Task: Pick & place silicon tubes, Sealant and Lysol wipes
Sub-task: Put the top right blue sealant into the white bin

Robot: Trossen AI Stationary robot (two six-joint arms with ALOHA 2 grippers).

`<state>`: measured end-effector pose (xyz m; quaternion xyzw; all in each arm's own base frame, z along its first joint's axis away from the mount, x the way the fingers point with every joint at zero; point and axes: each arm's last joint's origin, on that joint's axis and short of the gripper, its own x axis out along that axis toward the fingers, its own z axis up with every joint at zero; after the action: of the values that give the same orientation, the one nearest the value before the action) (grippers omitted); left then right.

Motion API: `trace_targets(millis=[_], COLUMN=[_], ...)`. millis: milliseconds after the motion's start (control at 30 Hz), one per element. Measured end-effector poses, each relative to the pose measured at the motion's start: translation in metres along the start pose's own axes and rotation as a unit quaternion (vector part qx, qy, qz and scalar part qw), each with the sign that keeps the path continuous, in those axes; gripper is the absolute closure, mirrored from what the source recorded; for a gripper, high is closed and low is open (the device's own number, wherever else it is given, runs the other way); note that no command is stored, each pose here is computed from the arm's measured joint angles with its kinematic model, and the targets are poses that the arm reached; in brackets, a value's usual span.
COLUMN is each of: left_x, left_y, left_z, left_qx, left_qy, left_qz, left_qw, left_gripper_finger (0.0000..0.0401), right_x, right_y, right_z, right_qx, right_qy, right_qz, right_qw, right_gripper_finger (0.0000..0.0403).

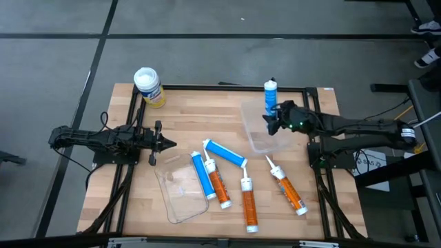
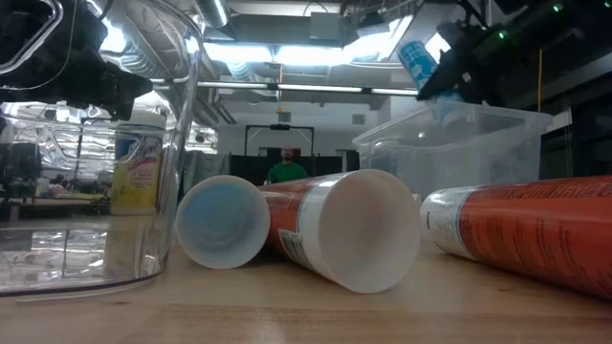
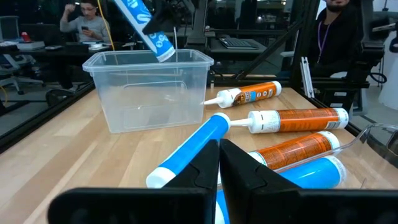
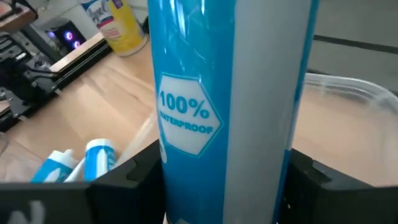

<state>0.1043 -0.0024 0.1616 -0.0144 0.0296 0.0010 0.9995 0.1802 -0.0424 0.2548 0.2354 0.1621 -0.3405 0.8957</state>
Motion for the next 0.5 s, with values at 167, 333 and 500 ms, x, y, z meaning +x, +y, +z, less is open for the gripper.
trace_targets(millis=[167,333,500], left_x=[0.0,0.0,0.0], left_y=[0.0,0.0,0.0], left_z=[0.0,0.0,0.0], left_qx=[0.0,0.0,0.0], left_qy=[0.0,0.0,0.0], left_qz=[0.0,0.0,0.0], left_qw=[1.0,1.0,1.0], left_gripper_finger=[0.0391,0.0391,0.0389], right_x=[-0.008,-0.005,0.011], right_y=[0.018,0.027,0.029], right_z=[0.033,0.051,0.051], right_qx=[-0.017,-0.014,0.006], right_qy=[0.032,0.063,0.07], right_qz=[-0.021,-0.07,-0.134], right_qw=[0.999,0.995,0.989], right_gripper_finger=[0.0191,0.0191,0.0191])
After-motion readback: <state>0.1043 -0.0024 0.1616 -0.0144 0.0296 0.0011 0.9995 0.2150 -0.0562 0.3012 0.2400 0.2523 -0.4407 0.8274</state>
